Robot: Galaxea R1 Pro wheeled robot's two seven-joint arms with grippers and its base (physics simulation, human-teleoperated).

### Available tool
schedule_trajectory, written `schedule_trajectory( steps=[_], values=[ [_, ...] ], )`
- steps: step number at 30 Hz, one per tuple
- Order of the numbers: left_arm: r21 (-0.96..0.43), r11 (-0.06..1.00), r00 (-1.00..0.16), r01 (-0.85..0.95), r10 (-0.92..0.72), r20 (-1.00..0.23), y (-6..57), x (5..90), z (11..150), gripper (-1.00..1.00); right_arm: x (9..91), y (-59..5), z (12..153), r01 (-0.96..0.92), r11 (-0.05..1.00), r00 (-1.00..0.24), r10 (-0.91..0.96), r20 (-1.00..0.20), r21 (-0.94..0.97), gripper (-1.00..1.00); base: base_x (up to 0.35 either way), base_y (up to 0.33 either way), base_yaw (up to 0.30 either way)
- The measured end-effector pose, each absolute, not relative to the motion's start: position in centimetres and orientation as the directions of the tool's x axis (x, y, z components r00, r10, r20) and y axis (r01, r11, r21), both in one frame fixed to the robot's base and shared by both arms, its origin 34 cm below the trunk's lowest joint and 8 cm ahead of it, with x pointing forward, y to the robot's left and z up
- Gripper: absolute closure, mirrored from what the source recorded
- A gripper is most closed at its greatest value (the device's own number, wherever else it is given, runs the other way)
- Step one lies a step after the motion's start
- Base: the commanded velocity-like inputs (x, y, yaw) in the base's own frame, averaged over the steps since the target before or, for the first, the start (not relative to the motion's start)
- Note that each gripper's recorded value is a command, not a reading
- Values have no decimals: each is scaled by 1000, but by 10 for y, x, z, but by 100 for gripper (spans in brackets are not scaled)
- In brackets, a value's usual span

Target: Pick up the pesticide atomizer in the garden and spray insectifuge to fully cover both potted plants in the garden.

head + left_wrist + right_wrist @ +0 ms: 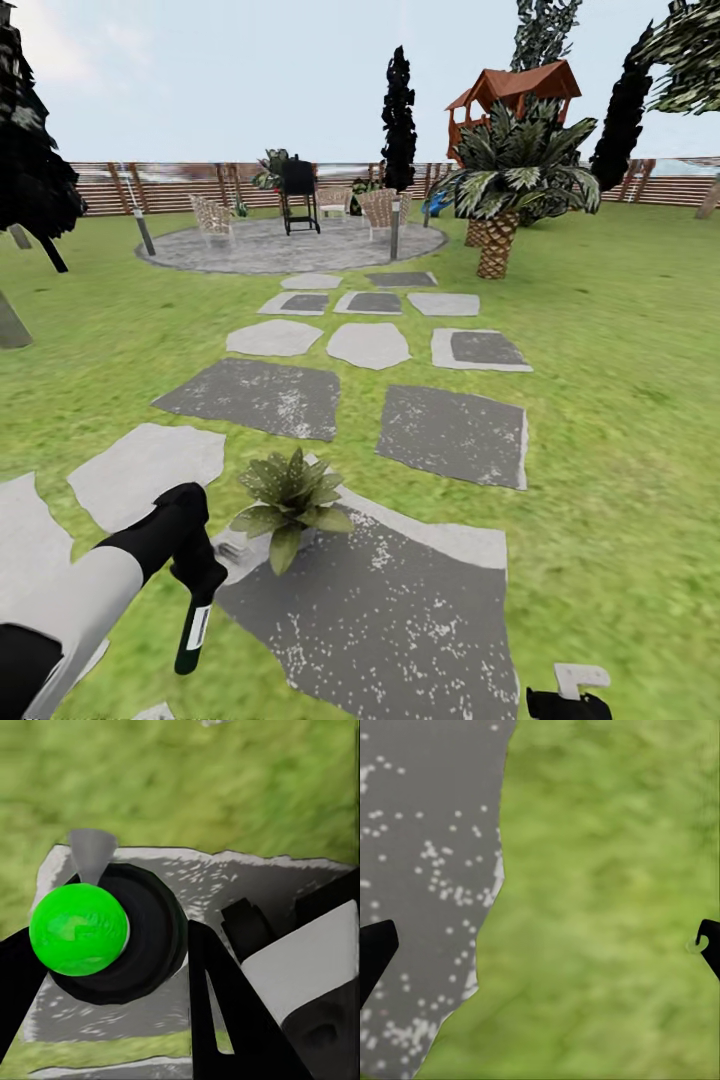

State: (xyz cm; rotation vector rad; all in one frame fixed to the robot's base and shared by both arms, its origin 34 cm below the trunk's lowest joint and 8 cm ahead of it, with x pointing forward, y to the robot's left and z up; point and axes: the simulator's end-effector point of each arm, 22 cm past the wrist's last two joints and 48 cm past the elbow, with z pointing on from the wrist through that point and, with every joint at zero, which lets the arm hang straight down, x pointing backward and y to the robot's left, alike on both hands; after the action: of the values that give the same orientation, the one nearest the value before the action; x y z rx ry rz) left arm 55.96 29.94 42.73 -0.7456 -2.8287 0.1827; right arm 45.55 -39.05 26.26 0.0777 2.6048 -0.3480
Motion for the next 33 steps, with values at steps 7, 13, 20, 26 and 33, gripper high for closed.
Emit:
schedule_trajectory(
  steps=[7,13,20,26,33],
  values=[
    [-204,879,-868,430,465,175,298,550,421,100,455,-392,263,117,965,-872,-12,-490,-233,-100,91,-119,2],
    [-210,880,-868,425,462,180,297,547,419,100,456,-390,263,118,966,-870,-11,-493,-230,-100,221,-204,0],
    [-216,879,-866,426,465,182,293,545,417,100,456,-389,263,118,966,-869,-11,-494,-229,-100,239,-197,71],
    [-221,881,-862,418,462,211,297,528,407,100,456,-389,263,118,966,-869,-11,-494,-229,-100,239,-180,246],
    [-234,884,-850,405,458,261,303,497,390,100,456,-388,263,118,967,-869,-11,-494,-228,-100,72,-36,39]
  ],
)
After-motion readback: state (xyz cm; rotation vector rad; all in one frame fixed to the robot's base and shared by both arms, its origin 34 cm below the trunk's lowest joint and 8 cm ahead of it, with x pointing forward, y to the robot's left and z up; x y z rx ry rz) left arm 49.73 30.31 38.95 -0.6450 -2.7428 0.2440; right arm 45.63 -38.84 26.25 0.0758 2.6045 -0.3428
